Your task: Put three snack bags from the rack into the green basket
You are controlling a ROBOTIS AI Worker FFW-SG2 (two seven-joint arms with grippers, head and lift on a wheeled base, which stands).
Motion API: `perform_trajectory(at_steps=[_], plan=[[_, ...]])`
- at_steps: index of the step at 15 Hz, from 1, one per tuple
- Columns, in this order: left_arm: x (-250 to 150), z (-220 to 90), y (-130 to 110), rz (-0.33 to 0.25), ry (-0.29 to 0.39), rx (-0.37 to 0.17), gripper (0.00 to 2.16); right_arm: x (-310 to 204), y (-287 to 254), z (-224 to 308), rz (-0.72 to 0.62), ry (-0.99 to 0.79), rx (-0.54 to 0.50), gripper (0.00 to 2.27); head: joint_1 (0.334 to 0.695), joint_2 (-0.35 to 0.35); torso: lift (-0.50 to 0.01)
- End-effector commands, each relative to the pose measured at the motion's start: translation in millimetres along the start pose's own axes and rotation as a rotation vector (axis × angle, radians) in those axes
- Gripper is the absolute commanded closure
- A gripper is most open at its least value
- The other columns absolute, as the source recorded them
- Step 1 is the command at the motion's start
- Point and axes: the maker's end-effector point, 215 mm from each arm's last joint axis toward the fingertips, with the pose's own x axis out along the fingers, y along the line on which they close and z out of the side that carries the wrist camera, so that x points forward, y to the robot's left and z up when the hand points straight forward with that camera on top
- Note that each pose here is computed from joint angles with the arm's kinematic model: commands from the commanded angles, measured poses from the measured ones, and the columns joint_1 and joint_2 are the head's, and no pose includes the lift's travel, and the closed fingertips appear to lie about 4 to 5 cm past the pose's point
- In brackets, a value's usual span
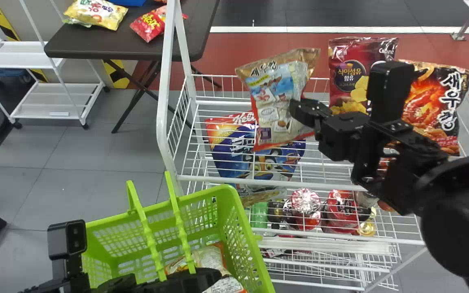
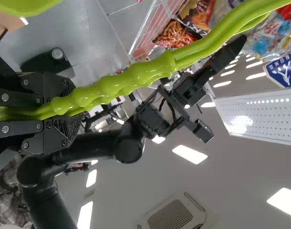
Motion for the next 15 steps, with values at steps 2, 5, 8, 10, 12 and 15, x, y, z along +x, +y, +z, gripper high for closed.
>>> perform_trajectory(at_steps=[2, 5, 8, 10, 12, 15], plan=[[0.8, 1.3, 2.2, 0.0, -0.004, 0.0, 2.15, -33.2, 36.1, -37.9, 0.106, 0.156, 0.072, 2.25, 0.695, 0.067, 0.0], [4.6, 1.9, 1.6, -0.008, -0.003, 0.001, 2.15, -56.4, 75.0, -70.0, 0.21, 0.282, 0.124, 2.25, 0.695, 0.093, 0.0], [7.4, 0.5, 1.8, -0.012, -0.001, 0.001, 2.15, -66.5, 110.1, -94.7, 0.29, 0.36, 0.16, 2.25, 0.695, 0.14, 0.0], [8.8, 0.0, 2.4, -0.01, 0.0, 0.0, 2.15, -74.3, 135.6, -104.4, 0.351, 0.401, 0.196, 2.25, 0.695, 0.172, 0.0], [10.6, -1.1, 3.8, -0.008, 0.002, 0.001, 2.15, -78.8, 156.0, -109.5, 0.395, 0.425, 0.216, 2.25, 0.695, 0.218, 0.0], [13.1, 0.2, 1.8, -0.019, 0.0, 0.007, 2.15, -80.7, 176.5, -130.4, 0.428, 0.477, 0.242, 2.25, 0.695, 0.26, 0.0]])
